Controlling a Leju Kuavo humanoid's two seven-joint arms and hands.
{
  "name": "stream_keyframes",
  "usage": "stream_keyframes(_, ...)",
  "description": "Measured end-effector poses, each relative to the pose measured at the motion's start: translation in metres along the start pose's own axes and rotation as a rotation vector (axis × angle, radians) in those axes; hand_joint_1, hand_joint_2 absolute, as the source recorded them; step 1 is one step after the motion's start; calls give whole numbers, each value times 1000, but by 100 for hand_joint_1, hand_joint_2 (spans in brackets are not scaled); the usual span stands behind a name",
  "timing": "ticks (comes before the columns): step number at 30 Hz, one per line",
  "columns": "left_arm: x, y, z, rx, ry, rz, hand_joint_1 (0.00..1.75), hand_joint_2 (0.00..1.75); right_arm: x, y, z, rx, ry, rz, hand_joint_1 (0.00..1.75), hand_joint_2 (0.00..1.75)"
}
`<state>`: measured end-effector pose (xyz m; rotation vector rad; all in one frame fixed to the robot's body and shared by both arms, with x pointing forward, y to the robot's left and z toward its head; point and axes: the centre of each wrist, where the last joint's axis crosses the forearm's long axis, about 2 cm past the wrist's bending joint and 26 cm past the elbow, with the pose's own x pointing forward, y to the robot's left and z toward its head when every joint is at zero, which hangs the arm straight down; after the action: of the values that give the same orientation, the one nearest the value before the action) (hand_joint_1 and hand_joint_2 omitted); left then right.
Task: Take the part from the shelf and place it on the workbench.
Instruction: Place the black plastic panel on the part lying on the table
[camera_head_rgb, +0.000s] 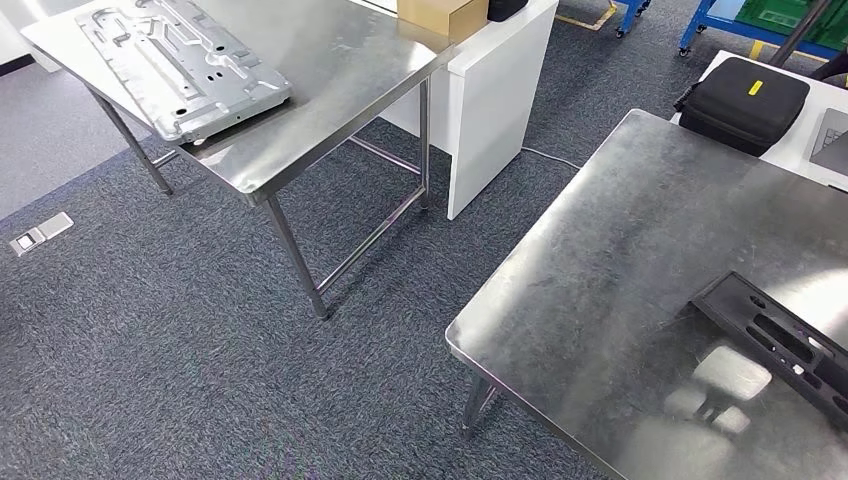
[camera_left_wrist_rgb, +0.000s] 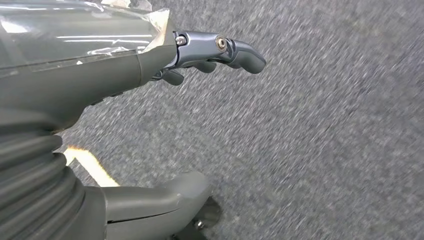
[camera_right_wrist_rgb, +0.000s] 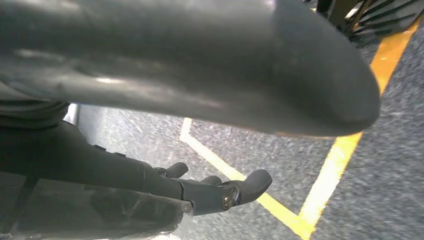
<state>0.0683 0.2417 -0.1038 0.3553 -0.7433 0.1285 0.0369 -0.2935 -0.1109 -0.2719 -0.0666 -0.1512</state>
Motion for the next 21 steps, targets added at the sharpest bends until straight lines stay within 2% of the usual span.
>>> stream_keyframes(2, -1, 1, 0, -15, 14, 3, 0, 0, 0, 1, 0, 5, -14, 7, 0, 0)
stream_keyframes(21, -6, 18, -5, -56, 70, -22, 0, 0, -3, 11, 3, 10, 9, 30, 0, 0)
